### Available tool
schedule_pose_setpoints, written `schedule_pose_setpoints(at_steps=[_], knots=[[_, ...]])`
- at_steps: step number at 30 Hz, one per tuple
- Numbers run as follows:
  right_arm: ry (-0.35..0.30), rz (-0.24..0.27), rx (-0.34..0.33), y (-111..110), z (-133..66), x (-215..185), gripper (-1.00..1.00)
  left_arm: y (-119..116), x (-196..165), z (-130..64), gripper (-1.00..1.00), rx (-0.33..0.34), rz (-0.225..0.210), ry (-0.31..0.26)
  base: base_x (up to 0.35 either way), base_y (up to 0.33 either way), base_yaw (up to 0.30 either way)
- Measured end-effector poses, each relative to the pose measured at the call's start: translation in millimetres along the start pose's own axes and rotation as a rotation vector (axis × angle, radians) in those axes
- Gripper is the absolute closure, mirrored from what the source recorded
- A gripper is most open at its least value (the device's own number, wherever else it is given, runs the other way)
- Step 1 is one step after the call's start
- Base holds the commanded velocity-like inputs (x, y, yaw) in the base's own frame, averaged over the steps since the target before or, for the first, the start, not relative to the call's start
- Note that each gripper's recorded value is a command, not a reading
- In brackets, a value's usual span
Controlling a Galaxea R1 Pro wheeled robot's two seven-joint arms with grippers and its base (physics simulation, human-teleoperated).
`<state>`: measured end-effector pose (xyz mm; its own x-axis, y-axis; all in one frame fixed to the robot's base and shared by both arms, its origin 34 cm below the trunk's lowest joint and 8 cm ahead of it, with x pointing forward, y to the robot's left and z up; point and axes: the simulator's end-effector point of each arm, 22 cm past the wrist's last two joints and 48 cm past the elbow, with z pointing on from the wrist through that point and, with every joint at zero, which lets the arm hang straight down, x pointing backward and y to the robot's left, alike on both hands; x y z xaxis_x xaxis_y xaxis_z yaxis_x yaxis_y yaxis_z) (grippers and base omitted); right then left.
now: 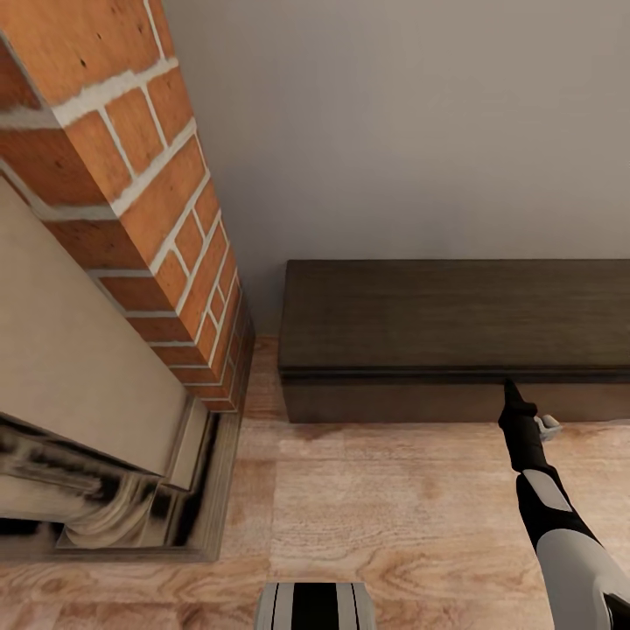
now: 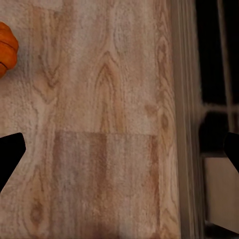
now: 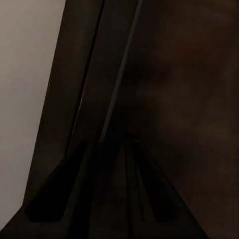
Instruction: Place each of the two pumpkins and all three candles from the living room inside a cabinet in the living room (use any cabinet), then make sure every cabinet is closed, and position the cauldron so it is next to a table in the living room.
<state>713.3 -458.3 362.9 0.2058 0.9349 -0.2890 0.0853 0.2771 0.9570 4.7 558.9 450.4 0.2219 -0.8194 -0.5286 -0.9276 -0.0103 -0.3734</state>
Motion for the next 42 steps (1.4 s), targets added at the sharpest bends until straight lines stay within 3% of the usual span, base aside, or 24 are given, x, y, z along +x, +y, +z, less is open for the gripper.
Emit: schedule_pose_setpoints(at_steps=[16,30,42], knots=[[0.001,-0.003,0.002,0.0,0.5,0.2,1.0,1.4,0.5,-0.1,-1.0,-0.002,-0.003,0.001,-0.036,0.0,0.0],[0.0,-0.003,0.003,-0.5,0.5,0.1,1.0,1.0,0.1,0.2,-1.0,-0.002,-0.002,0.0,-0.276,0.0,0.0],[0.0,-0.003,0.002,-0.1,0.4,0.0,1.0,1.1,0.1,0.1,-1.0,-0.001,-0.002,0.0,-0.055,0.0,0.0]])
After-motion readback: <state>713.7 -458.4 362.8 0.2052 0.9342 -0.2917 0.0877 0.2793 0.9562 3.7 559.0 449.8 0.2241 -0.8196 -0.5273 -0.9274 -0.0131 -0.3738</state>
